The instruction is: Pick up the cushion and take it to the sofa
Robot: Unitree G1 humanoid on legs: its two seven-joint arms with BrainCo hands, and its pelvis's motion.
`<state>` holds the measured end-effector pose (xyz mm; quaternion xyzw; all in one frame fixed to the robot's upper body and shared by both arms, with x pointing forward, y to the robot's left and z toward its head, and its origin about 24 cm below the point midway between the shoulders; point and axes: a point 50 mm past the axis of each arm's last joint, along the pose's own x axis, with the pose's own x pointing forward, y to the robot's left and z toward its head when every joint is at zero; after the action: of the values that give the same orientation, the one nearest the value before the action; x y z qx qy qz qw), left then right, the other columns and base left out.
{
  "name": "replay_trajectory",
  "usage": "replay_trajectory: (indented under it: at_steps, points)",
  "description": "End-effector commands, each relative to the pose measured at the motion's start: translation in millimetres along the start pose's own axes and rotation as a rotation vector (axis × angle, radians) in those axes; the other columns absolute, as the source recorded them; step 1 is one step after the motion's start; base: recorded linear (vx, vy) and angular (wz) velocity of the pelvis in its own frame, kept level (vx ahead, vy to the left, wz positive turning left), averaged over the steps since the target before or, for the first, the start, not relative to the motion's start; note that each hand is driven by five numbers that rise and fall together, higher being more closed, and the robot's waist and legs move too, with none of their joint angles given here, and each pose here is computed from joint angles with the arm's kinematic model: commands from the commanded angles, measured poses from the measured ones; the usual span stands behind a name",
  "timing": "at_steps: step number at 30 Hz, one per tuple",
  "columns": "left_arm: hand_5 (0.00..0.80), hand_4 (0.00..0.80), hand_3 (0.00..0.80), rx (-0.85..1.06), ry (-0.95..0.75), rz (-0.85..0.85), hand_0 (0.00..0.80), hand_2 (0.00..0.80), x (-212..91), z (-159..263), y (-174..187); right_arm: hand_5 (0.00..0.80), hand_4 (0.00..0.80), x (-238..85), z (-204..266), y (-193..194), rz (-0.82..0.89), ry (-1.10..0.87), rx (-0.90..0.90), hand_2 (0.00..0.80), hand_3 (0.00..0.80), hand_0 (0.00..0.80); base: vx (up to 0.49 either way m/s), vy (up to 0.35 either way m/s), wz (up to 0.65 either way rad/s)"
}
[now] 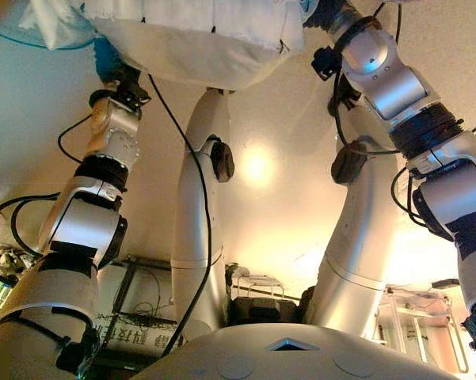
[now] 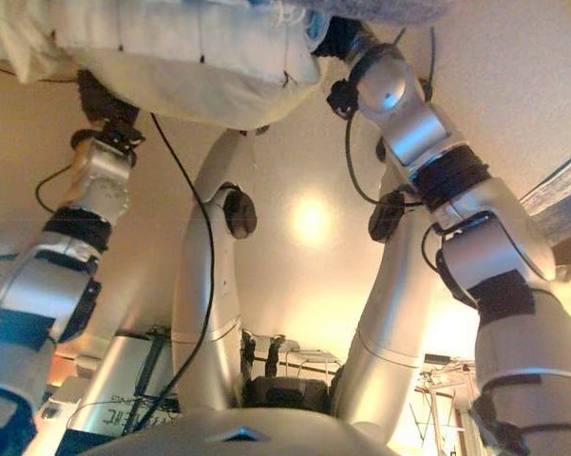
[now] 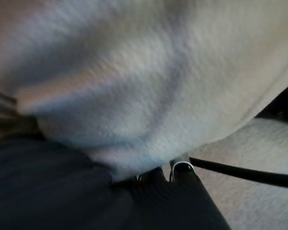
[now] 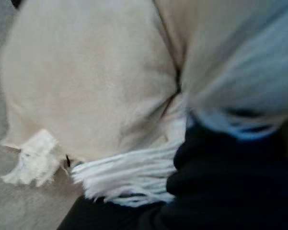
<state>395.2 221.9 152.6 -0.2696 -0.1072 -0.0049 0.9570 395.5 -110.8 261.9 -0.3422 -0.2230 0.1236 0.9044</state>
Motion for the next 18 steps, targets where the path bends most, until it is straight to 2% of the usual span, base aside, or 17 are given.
replay_trajectory:
  at_steps: [1, 3, 11, 18]
  points:
    - [0.800, 0.800, 0.800, -0.026, 0.034, -0.481, 0.800, 0.800, -9.5, -33.5, -95.6, 0.800, 0.800, -3.9, 18.6, 37.2, 0.071, -0.111, 0.065, 0.800, 0.800, 0.800, -0.057, -0.214, 0.00]
    - [0.800, 0.800, 0.800, -0.030, 0.079, -0.464, 0.800, 0.800, -20.7, -51.4, -88.1, 0.800, 0.800, -11.9, 5.9, 45.3, 0.070, -0.081, 0.082, 0.800, 0.800, 0.800, -0.101, -0.218, -0.03]
    - [0.800, 0.800, 0.800, -0.068, 0.133, -0.357, 0.800, 0.800, -45.0, -77.9, -58.9, 0.800, 0.800, -28.8, -23.8, 58.7, 0.032, -0.013, 0.157, 0.800, 0.800, 0.800, -0.198, -0.318, -0.12]
    - [0.800, 0.800, 0.800, -0.088, 0.227, -0.265, 0.800, 0.800, -94.3, -115.8, -23.1, 0.800, 0.800, -63.7, -70.4, 92.6, 0.077, 0.141, 0.244, 0.800, 0.800, 0.800, -0.121, -0.351, -0.16]
